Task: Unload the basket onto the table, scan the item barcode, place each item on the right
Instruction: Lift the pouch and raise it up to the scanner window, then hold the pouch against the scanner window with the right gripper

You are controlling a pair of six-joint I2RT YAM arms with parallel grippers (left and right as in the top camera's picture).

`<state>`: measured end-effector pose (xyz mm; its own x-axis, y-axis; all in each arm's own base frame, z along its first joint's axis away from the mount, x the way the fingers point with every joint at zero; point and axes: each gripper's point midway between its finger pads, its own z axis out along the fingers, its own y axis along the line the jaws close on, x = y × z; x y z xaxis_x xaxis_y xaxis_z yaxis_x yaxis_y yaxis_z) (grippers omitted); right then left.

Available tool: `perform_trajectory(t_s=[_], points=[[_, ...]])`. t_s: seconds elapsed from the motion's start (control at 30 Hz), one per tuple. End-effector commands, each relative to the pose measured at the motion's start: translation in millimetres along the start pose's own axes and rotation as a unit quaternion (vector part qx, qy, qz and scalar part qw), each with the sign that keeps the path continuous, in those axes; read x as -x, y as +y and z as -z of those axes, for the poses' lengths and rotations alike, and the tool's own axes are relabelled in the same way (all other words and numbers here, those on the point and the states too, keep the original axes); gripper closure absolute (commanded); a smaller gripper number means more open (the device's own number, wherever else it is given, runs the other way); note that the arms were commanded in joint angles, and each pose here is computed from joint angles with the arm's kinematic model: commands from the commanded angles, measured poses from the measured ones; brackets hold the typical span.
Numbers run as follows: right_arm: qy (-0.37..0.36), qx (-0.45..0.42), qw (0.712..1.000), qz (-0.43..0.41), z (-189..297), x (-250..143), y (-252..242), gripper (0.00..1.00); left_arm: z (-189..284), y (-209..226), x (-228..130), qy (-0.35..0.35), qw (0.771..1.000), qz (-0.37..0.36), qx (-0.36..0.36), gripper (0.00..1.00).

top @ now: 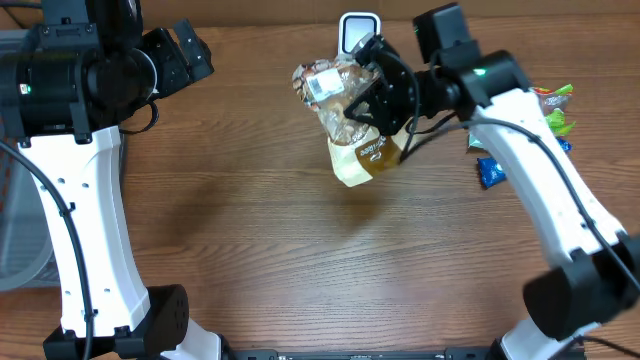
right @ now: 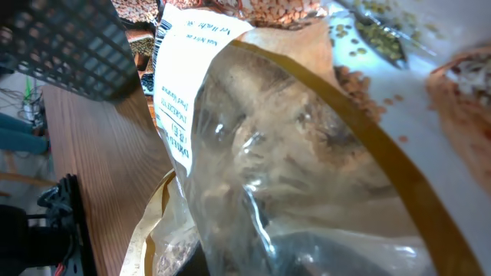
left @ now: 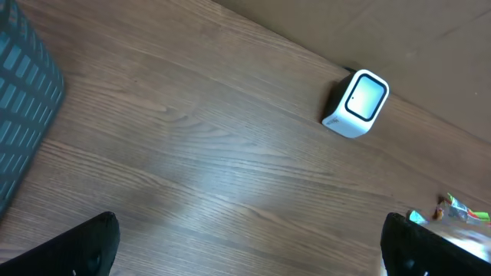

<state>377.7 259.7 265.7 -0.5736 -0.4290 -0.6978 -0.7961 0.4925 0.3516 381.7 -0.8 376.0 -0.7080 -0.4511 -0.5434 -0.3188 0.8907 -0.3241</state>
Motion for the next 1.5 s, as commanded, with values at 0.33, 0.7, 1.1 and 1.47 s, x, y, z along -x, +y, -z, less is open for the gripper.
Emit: perform_trajectory(t_s=[0.33, 0.7, 1.1, 1.47], points=[[-0.024, -0.12, 0.991, -0.052, 22, 12, -46, 0.96, -1, 1, 1, -0.002, 1.0, 0.006, 0.004, 0.0], [-0.099, -0.546, 0.832, 0.002, 57, 49, -182, 0.96, -1, 1, 1, -0.002, 1.0, 0.006, 0.004, 0.0], [0.041, -0.708, 0.662, 0.245, 34, 68, -238, 0.96, -1, 1, 1, -0.002, 1.0, 0.006, 0.004, 0.01], [0.134, -0.692, 0.617, 0.35, -34, 33, -281, 0.96, -1, 1, 1, -0.002, 1.0, 0.006, 0.004, 0.0]])
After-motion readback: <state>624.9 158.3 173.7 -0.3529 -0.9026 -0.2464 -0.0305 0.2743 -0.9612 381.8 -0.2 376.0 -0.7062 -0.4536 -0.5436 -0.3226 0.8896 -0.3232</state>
